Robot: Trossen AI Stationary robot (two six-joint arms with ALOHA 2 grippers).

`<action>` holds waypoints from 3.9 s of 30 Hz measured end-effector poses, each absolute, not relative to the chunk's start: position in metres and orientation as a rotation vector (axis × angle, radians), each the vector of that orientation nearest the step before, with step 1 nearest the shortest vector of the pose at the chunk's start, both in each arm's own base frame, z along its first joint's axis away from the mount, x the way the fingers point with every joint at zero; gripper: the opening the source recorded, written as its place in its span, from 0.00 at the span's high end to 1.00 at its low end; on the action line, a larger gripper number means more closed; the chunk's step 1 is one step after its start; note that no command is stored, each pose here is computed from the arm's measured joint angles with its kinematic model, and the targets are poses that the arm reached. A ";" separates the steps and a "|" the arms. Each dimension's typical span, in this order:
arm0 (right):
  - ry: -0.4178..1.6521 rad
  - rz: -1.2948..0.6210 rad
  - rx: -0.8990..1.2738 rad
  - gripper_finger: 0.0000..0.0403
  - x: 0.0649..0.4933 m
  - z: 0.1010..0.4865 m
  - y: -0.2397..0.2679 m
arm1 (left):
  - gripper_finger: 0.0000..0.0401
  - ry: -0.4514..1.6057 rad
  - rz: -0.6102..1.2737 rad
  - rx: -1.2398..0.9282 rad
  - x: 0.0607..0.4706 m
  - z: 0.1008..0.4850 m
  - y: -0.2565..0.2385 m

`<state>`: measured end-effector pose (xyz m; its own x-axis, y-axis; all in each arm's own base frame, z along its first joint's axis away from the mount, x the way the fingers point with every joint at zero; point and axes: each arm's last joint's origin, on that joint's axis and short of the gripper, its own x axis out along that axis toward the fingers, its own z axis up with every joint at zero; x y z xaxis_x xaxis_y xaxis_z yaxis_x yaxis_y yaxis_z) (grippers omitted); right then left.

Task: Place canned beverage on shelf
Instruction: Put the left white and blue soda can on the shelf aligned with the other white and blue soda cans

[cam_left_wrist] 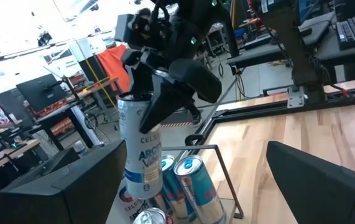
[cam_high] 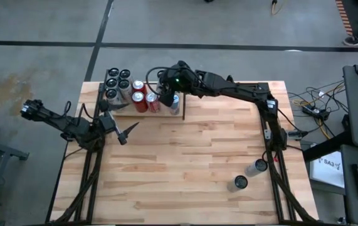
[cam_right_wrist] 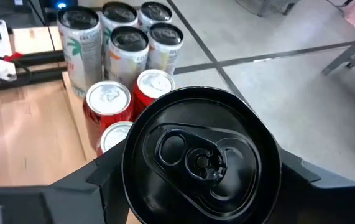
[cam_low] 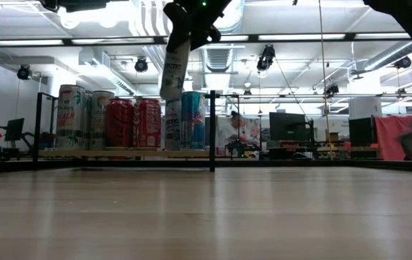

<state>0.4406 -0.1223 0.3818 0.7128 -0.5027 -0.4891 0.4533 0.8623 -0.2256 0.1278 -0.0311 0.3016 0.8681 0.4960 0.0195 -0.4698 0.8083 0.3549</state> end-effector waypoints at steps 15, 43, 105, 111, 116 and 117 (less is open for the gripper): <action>0.606 -0.529 -0.086 0.39 0.443 0.368 -0.123 | 0.08 0.079 0.516 0.364 0.128 0.301 -0.031; 0.653 -0.490 -0.049 0.39 0.457 0.339 -0.126 | 0.08 0.085 0.513 0.372 0.130 0.300 -0.032; 0.719 -0.489 -0.019 0.37 0.455 0.321 -0.127 | 0.08 0.110 0.295 0.319 0.190 0.230 -0.067; 0.718 -0.480 -0.007 0.37 0.457 0.318 -0.127 | 0.08 0.098 0.311 0.320 0.186 0.235 -0.065; 0.761 -0.462 0.000 0.37 0.464 0.300 -0.128 | 0.08 0.101 0.304 0.318 0.184 0.235 -0.066; 0.768 -0.460 0.001 0.37 0.465 0.298 -0.128 | 0.08 0.100 0.301 0.317 0.184 0.235 -0.066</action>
